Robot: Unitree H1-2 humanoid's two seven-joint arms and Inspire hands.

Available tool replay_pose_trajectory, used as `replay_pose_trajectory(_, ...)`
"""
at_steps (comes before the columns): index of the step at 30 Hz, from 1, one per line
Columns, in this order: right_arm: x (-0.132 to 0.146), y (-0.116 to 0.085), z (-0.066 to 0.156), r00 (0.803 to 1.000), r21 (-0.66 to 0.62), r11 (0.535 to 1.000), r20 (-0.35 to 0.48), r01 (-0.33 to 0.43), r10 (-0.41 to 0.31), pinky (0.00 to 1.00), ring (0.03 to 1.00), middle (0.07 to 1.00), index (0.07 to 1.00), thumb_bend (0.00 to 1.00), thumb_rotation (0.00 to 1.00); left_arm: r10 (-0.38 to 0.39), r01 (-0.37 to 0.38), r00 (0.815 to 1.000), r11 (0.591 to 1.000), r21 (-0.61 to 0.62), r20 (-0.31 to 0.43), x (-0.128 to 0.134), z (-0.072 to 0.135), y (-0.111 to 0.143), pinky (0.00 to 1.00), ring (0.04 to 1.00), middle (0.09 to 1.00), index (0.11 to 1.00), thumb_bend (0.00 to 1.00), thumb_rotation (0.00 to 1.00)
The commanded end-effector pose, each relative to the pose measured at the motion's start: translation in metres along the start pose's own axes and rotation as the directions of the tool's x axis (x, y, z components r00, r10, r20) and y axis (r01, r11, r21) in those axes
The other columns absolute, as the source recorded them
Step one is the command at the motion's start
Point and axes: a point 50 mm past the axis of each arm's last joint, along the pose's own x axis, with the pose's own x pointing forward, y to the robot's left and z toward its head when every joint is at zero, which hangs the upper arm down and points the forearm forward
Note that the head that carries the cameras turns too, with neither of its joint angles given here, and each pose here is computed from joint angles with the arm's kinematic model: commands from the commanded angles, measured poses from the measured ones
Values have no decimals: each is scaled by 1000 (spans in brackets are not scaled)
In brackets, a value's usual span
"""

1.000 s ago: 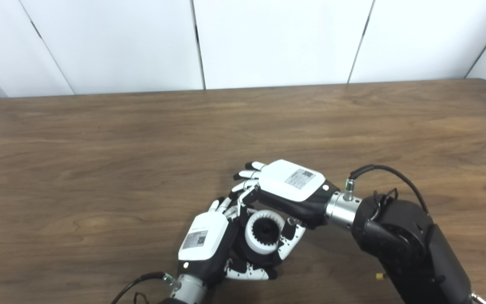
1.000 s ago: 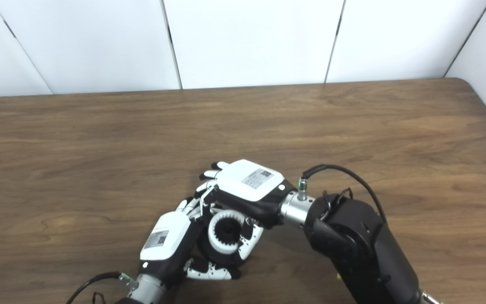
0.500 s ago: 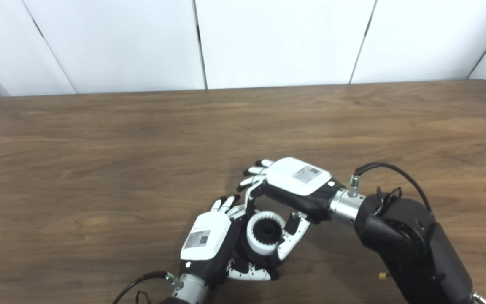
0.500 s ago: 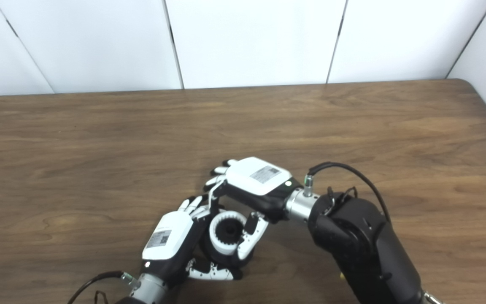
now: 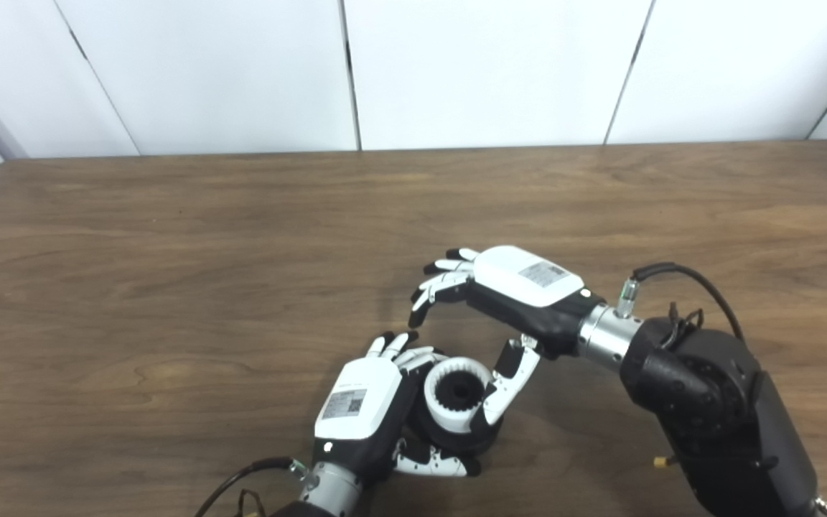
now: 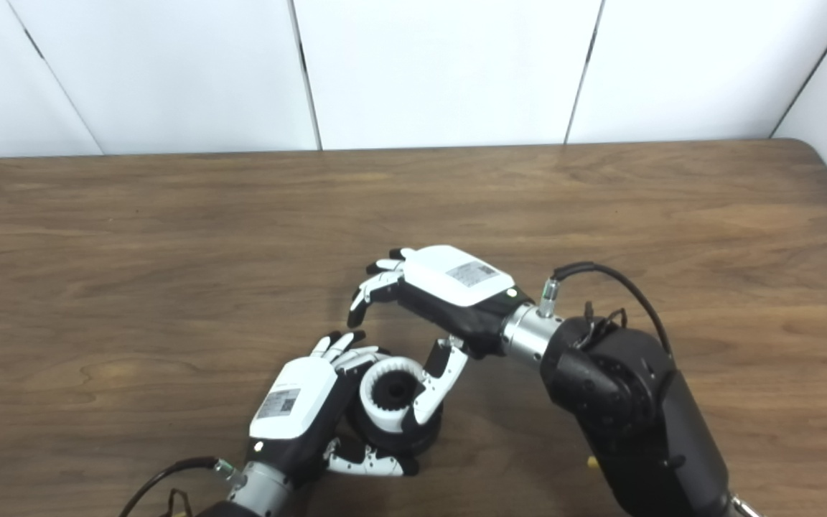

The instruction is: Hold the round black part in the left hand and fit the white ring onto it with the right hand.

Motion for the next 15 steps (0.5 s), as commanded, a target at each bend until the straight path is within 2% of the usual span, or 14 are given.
replay_pose_trajectory(1, 3, -24, 8, 995, -14, 995, 16, 94, -94, 1000, 938, 831, 682, 999, 298, -36, 37, 999, 999, -18, 41, 5, 17, -11, 1000, 953, 826, 483, 521, 62)
replay_pose_trajectory(15, -1, -41, 10, 998, -28, 997, 7, 67, -67, 1000, 956, 850, 687, 1000, 289, -33, 34, 999, 999, -22, 40, 8, 17, -9, 1000, 959, 831, 484, 520, 60)
